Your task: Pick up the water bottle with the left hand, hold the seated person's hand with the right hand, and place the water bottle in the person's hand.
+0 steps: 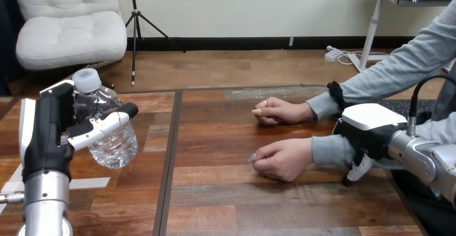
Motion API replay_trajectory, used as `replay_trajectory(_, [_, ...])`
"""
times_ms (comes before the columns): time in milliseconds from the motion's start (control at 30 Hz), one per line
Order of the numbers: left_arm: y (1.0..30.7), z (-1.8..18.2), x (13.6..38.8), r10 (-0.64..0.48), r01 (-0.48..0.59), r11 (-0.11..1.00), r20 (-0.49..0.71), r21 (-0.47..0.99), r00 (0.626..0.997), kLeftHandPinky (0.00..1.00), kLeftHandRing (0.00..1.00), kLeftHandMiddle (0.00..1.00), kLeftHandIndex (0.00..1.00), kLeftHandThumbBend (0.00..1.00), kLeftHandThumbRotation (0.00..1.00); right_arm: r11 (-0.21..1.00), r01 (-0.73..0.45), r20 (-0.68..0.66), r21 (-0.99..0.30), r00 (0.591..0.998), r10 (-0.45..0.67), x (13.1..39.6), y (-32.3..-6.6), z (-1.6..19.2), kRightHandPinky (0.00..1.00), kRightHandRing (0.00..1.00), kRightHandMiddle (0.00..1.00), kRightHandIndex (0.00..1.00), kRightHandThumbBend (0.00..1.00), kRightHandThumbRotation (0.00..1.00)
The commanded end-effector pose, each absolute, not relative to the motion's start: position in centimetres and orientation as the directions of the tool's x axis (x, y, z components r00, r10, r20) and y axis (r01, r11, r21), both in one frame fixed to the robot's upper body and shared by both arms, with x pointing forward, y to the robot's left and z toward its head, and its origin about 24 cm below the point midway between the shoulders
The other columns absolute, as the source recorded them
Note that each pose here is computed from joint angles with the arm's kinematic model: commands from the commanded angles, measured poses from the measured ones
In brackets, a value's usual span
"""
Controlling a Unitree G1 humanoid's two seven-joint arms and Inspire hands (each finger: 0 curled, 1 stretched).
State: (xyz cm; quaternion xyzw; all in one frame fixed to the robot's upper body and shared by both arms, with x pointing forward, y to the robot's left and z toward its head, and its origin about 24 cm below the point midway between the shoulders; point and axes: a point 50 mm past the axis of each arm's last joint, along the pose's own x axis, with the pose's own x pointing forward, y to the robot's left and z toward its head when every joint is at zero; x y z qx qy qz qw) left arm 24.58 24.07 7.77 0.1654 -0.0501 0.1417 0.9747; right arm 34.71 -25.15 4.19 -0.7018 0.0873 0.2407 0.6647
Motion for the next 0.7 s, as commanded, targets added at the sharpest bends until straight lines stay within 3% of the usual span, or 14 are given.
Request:
replay_trajectory(0, [23.5,10.48,25.09,0.224,-0.301,0.91,0.271,0.287,0.936,0.32,0.37,0.42,0.43,0.67,0.0,-0.06,-0.383,-0.387,-0.922,0.895,0.222,35.54,-24.42,5.32,0.25,0.3,0.38,0.42,0.72,0.09])
replay_trajectory(667, [23.53,10.43,25.11,0.221,-0.299,0.908,0.272,0.292,0.936,0.31,0.37,0.42,0.43,0.67,0.0,-0.029,-0.369,-0.366,-0.929,0.903,0.227,35.58,-24.42,5.51,0.27,0.32,0.38,0.42,0.66,0.02])
